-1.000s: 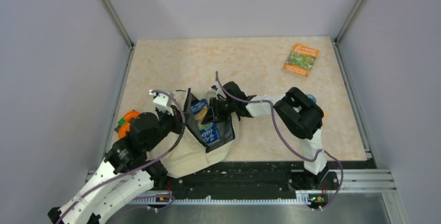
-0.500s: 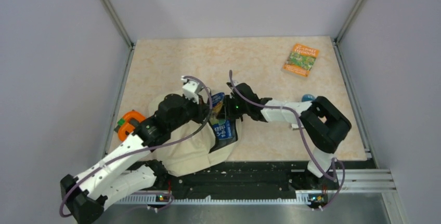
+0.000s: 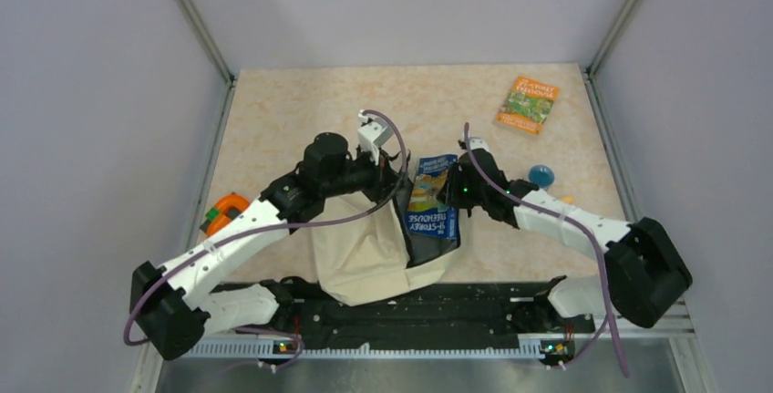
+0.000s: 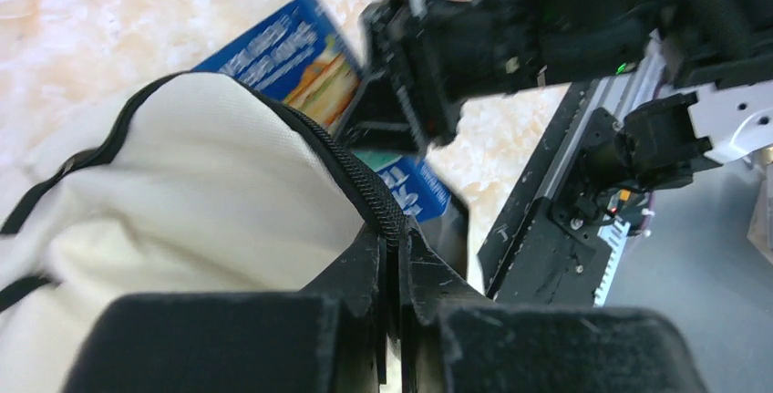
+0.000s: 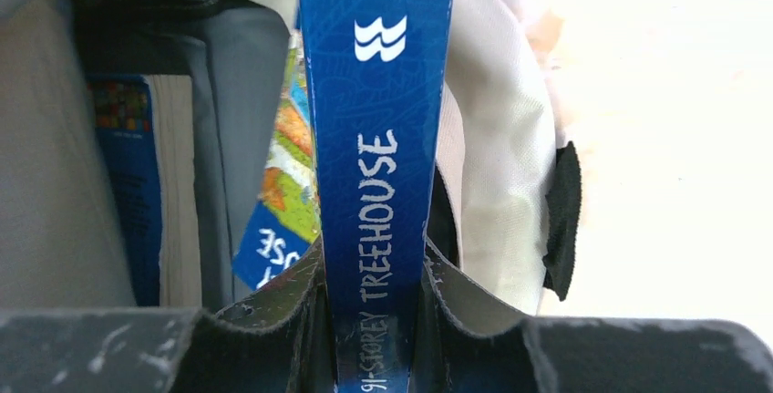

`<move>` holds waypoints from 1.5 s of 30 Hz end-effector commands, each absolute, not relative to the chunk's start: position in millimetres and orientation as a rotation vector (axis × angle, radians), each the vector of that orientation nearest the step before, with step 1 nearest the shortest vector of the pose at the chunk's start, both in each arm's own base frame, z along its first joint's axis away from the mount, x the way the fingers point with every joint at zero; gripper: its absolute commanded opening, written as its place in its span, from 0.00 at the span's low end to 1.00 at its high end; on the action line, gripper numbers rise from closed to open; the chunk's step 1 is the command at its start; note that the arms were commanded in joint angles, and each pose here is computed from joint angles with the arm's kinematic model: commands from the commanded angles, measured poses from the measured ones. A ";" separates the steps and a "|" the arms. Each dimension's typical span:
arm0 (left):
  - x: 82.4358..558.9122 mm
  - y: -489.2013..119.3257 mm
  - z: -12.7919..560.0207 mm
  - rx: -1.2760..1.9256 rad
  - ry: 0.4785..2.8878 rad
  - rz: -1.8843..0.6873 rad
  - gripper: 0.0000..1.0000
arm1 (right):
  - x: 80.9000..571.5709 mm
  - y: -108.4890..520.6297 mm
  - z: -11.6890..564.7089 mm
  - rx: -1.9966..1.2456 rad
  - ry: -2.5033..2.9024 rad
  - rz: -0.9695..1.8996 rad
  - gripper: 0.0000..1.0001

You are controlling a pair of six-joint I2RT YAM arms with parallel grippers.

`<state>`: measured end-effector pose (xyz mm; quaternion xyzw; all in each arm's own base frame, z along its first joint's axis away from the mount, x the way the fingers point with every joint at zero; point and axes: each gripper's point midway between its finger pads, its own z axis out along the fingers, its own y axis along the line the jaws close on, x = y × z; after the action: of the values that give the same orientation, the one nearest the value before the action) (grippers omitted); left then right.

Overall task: Pack the student bag
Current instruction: Place the book in the student bag.

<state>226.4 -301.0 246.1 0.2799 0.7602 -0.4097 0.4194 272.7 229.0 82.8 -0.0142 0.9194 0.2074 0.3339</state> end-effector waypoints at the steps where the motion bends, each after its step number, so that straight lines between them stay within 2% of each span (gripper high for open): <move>1: 217.8 -267.1 270.9 0.711 1.876 -0.918 0.00 | 277.7 207.9 123.8 -0.027 2.290 0.502 0.00; 7: 196.5 -228.0 257.7 0.687 1.968 -0.834 0.00 | 255.8 245.6 197.4 -0.046 2.109 0.919 0.00; 15: 177.6 -216.0 276.0 0.698 1.947 -0.850 0.00 | 247.2 254.7 240.8 0.100 1.892 1.193 0.00; 26: 170.7 -205.6 312.8 0.695 1.919 -0.824 0.00 | 239.0 264.3 230.3 0.201 1.836 1.274 0.00; 38: 173.3 -205.8 312.4 0.703 1.938 -0.809 0.00 | 232.1 298.1 223.1 0.263 1.815 1.450 0.00; 45: 176.4 -209.0 311.3 0.708 1.923 -0.813 0.00 | 220.3 314.8 191.1 0.280 1.902 1.464 0.00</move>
<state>169.0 -202.8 282.5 0.2794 0.8106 -0.3152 0.4068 221.0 298.0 156.6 0.1039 0.7848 0.5055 0.3433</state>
